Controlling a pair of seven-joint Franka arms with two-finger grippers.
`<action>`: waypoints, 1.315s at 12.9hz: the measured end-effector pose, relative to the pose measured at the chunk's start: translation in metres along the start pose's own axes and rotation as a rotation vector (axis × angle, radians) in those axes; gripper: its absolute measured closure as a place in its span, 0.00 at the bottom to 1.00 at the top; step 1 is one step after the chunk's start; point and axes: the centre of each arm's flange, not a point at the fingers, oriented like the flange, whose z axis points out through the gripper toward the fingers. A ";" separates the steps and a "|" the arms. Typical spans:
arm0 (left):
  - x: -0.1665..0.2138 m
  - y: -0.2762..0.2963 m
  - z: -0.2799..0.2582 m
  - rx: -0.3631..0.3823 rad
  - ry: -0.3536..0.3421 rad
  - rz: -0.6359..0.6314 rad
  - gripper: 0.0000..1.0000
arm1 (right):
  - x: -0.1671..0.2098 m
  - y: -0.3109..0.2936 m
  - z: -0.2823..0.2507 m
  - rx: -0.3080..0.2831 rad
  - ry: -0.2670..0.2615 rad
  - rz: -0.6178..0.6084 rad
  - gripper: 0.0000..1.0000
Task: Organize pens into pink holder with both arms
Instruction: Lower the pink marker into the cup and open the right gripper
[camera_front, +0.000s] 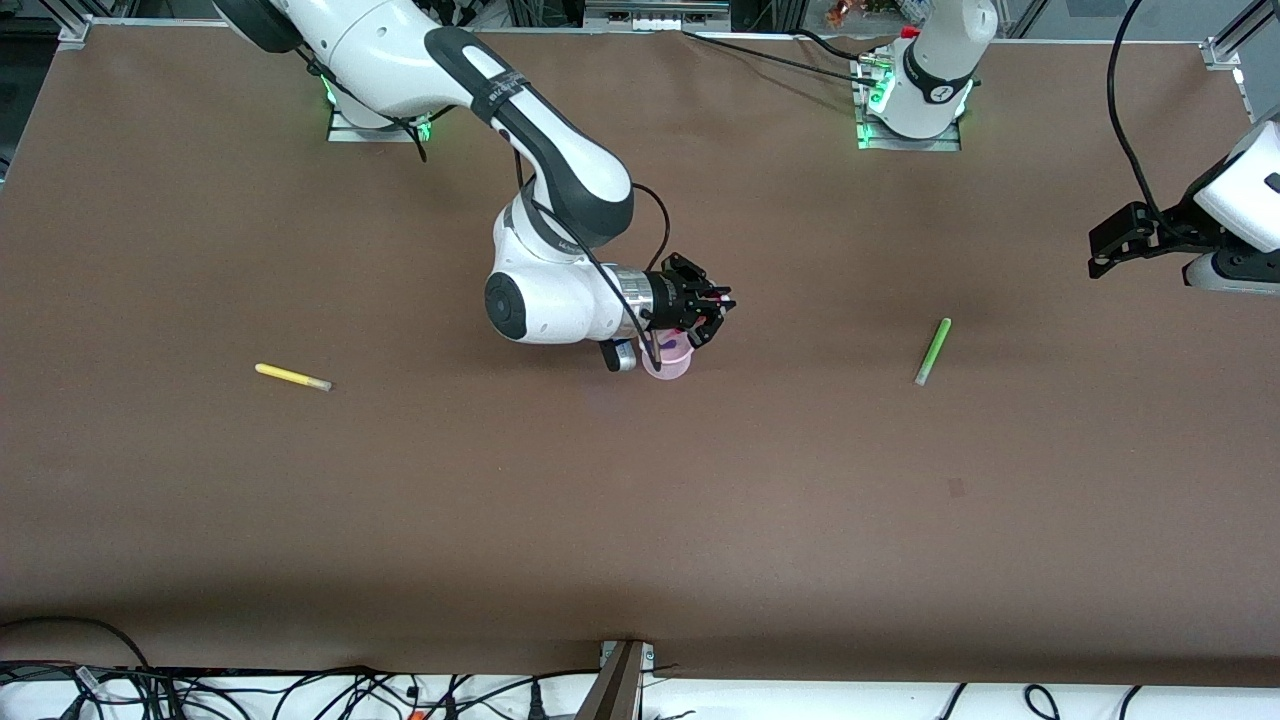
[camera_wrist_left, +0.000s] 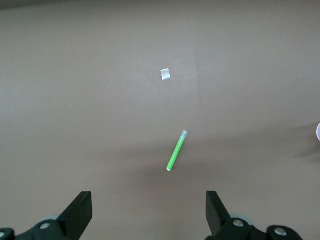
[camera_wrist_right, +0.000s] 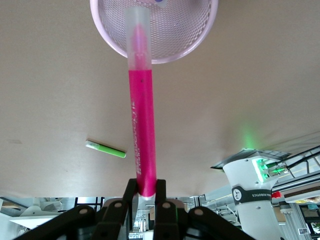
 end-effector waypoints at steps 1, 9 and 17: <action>0.000 0.001 0.000 0.000 0.001 0.002 0.00 | 0.003 0.000 0.004 -0.003 0.002 -0.005 0.83; 0.005 0.009 0.001 0.000 0.016 0.017 0.00 | 0.031 -0.004 0.019 0.005 0.014 -0.004 0.82; 0.006 0.031 0.000 -0.002 0.016 0.056 0.00 | 0.037 -0.008 0.013 0.015 0.015 -0.007 0.51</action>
